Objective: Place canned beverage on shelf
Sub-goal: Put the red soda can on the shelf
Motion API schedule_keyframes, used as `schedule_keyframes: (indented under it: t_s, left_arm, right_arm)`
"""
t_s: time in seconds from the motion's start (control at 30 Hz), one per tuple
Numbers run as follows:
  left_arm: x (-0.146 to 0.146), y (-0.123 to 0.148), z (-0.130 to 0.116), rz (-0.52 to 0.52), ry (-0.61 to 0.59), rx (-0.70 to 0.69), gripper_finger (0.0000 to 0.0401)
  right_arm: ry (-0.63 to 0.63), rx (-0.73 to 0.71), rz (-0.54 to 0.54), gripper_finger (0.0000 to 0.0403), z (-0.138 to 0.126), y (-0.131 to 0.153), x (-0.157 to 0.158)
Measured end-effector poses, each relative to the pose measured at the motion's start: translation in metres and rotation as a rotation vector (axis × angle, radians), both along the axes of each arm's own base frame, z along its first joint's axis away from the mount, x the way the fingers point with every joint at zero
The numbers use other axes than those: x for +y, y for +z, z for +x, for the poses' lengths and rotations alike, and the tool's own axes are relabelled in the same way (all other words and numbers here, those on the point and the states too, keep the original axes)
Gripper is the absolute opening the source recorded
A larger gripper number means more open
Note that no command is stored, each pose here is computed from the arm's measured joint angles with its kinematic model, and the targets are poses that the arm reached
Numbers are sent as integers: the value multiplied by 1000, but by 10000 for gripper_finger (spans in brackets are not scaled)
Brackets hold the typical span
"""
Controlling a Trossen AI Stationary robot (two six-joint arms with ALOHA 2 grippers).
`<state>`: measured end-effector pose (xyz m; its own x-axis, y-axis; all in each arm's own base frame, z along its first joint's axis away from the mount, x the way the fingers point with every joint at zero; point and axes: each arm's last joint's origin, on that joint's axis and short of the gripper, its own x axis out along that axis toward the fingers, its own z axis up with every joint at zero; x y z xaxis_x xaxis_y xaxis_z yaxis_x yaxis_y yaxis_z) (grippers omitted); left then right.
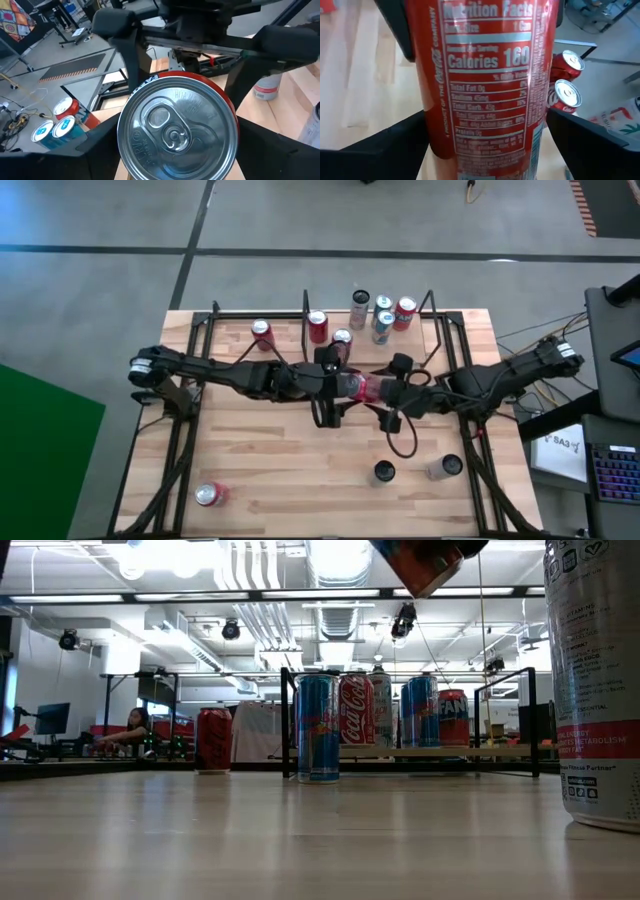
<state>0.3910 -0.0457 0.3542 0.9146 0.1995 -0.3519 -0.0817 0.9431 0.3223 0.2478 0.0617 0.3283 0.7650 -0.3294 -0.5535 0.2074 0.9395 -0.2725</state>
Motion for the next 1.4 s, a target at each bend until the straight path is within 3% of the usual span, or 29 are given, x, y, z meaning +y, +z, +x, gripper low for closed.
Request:
schedule_keyframes:
  t_s: [0.17,0.37,0.77,1.0,1.2,1.4]
  left_arm:
    - [1,1,0,4,5,-7,306]
    - [0,1,0,-1,-12,-7,330]
    - [-2,0,1,14,-113,-1,347]
    - [-4,-10,1,-8,-150,-56,347]
    - [-5,-22,-1,-26,-175,-183,348]
    - [-4,-39,-5,-39,-175,-358,348]
  right_arm:
    - [3,15,-27,355,2,-1,-4]
    - [12,22,-32,281,2,-1,-4]
    - [1,32,8,279,-23,-18,-10]
    - [-18,-133,60,281,-54,-40,-18]
    - [77,-328,78,282,-68,-53,-21]
    - [191,-431,71,283,-70,-61,-19]
